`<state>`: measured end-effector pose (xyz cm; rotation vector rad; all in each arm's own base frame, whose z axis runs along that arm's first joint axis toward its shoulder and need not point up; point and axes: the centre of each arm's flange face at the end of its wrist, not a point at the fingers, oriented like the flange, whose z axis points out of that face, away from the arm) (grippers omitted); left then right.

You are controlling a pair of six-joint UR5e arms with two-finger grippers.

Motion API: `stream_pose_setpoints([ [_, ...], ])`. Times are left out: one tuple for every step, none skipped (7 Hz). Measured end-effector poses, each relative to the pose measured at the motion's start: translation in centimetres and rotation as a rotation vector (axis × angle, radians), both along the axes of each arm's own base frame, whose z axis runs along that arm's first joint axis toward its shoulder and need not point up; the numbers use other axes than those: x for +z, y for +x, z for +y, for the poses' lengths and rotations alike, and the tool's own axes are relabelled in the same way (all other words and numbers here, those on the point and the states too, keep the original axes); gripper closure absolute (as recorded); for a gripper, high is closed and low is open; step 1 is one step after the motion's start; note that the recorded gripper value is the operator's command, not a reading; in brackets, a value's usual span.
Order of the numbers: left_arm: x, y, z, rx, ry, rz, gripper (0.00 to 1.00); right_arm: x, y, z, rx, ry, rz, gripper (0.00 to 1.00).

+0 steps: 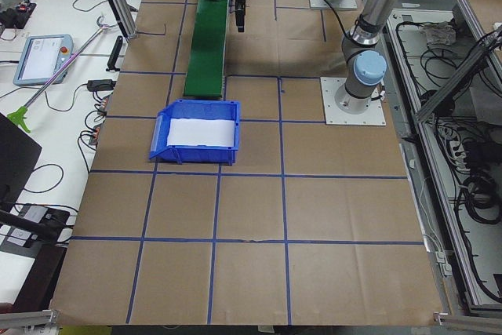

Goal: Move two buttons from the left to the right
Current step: 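Lower the right gripper and grasp the red button on the conveyor, then carry the red button with the right gripper into the blue bin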

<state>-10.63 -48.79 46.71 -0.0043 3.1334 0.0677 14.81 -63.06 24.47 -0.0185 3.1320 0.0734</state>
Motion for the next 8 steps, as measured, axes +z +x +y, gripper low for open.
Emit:
stream_pose_setpoints([
  [0.0,0.0,0.0,0.004,0.0,0.0,0.0,-0.1,-0.1,-0.1,0.003,0.001,0.0,0.91],
  [0.0,0.0,0.0,0.005,0.0,0.001,0.0,0.2,-0.3,-0.2,0.008,-0.003,0.008,0.92],
  [-0.1,0.0,0.0,0.005,0.001,0.001,0.0,0.8,-0.8,-0.3,0.019,-0.014,0.041,0.93],
  [-0.1,0.0,0.0,0.005,0.002,0.001,0.0,2.0,-1.6,-0.5,0.032,-0.032,0.086,0.93],
  [-0.1,0.0,0.0,0.005,0.002,0.001,0.0,4.3,-2.9,-0.7,0.028,-0.055,0.114,0.93],
  [-0.1,0.0,0.0,0.005,0.002,0.001,0.0,7.8,-5.2,-0.8,0.0,-0.072,0.124,0.93],
  [-0.1,0.0,0.0,0.004,0.002,0.001,0.0,11.5,-8.9,-0.7,-0.02,-0.08,0.128,0.92],
  [-0.1,0.0,0.0,0.004,0.002,0.001,0.0,14.3,-13.8,-0.5,-0.013,-0.077,0.129,0.93],
])
